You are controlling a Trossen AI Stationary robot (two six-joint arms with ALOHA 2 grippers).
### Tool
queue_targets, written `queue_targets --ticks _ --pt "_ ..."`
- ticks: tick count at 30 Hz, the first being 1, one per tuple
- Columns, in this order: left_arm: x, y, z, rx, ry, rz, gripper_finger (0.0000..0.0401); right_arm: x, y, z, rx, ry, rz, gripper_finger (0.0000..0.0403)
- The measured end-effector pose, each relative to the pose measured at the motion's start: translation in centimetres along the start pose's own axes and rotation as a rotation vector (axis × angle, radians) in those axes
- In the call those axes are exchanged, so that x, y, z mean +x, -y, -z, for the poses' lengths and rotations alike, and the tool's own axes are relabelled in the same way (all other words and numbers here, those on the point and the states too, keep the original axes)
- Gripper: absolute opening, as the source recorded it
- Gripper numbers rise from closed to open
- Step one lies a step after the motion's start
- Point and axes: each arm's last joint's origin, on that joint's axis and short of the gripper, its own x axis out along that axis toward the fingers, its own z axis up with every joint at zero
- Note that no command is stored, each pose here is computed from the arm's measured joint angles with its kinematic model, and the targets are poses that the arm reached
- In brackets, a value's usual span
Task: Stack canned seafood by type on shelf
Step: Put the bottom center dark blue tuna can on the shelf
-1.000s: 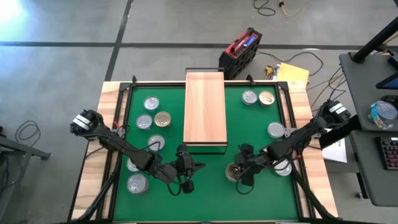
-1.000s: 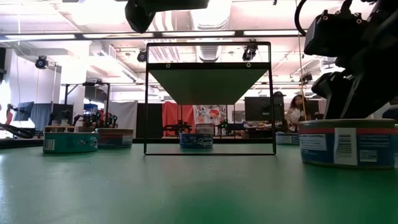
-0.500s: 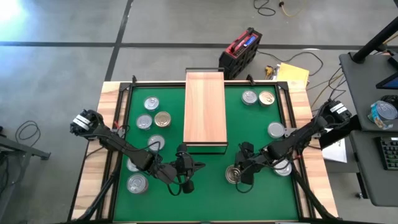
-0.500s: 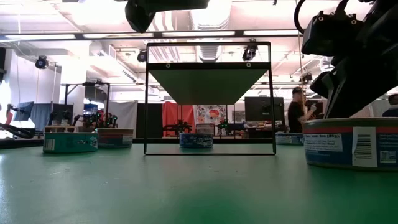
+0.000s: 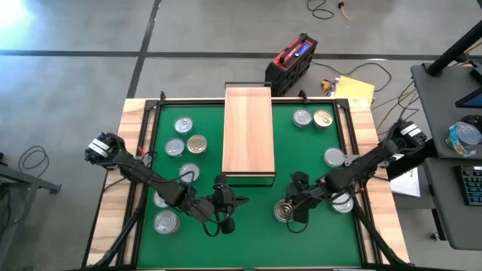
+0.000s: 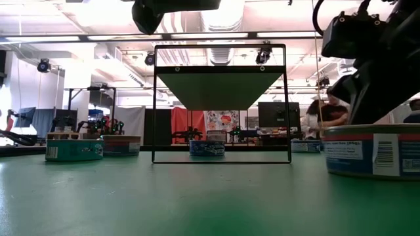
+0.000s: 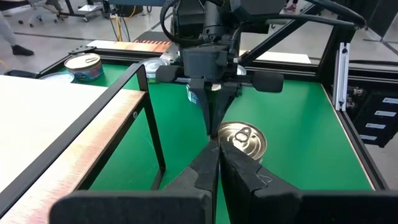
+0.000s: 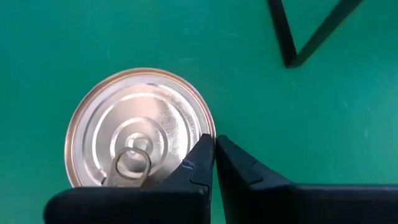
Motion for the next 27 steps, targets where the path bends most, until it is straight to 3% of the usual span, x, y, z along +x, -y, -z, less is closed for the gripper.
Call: queue_targets --ticks 16,21,23,27 --pt "0.0 0.0 0.0 -0.001 0.002 0.000 0.0000 -3.4 0.5 -0.2 0.043 0.048 -0.011 0.0008" --pt "0.0 0.0 0.0 0.000 0.000 -0.001 0.0000 -4.5 0.1 0.1 0.118 0.058 -0.043 0.0008" --pt "0.1 -0.4 -0.1 -0.030 0.002 -0.033 0.0000 -4.8 0.0 0.4 0.170 0.036 -0.043 0.0008" --pt "-0.8 -2.3 -0.6 -0.125 -0.025 -0.213 0.0000 -5.6 -0.4 1.4 0.260 -0.062 0.000 0.0008"
